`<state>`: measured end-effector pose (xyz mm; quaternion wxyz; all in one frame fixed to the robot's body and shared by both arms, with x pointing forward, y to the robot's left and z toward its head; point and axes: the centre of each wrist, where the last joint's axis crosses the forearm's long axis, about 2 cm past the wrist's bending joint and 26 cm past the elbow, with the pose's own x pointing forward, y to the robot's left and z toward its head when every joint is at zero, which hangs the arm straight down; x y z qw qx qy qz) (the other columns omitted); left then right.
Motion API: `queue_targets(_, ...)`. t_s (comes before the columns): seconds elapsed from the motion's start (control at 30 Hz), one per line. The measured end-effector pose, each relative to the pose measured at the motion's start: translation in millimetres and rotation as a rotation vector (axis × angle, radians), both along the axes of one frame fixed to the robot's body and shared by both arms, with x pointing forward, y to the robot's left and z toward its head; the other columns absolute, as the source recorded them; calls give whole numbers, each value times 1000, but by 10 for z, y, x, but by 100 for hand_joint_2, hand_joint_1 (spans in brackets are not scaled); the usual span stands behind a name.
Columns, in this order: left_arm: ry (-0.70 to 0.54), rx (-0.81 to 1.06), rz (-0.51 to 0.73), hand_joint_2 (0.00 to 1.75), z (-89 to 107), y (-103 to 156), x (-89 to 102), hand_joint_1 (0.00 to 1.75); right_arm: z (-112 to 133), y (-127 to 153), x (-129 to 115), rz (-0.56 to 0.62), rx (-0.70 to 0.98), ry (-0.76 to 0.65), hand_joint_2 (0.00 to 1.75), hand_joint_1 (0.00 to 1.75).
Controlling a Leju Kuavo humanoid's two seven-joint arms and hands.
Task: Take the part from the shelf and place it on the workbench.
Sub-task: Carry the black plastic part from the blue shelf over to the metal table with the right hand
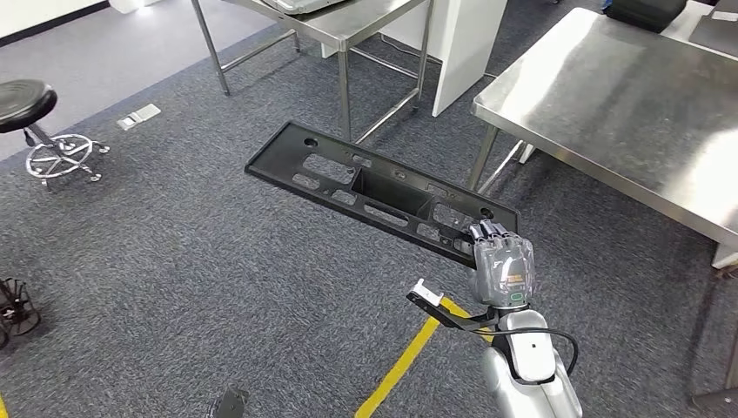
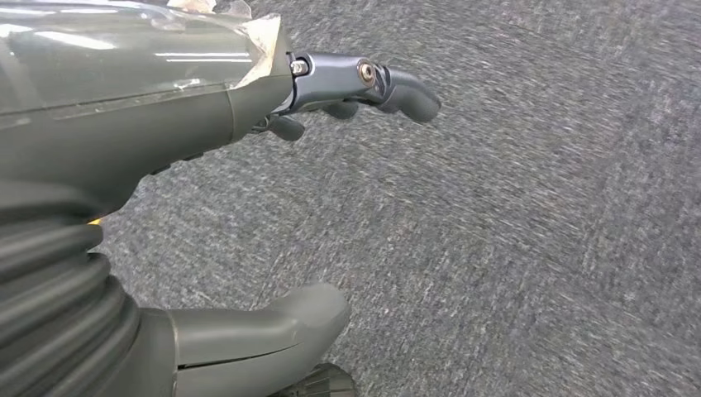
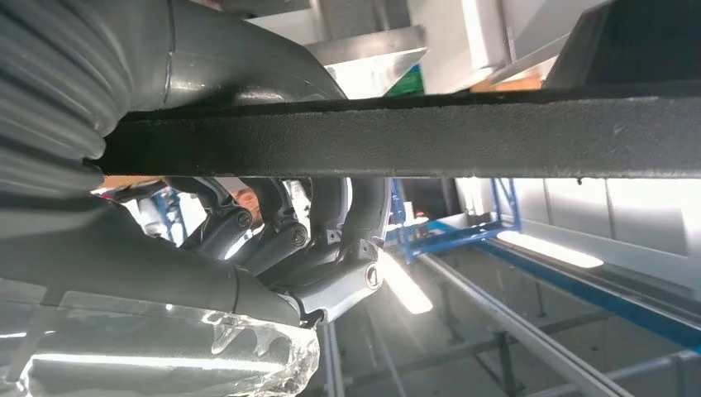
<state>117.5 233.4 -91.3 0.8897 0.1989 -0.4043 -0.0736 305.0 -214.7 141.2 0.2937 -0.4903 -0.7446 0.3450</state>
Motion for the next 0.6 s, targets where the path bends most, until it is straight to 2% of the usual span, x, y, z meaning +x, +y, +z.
queue_targets(0.6,-7,2,1,175,6,-26,9,0,62,-46,146,2,-7,6,175,175)
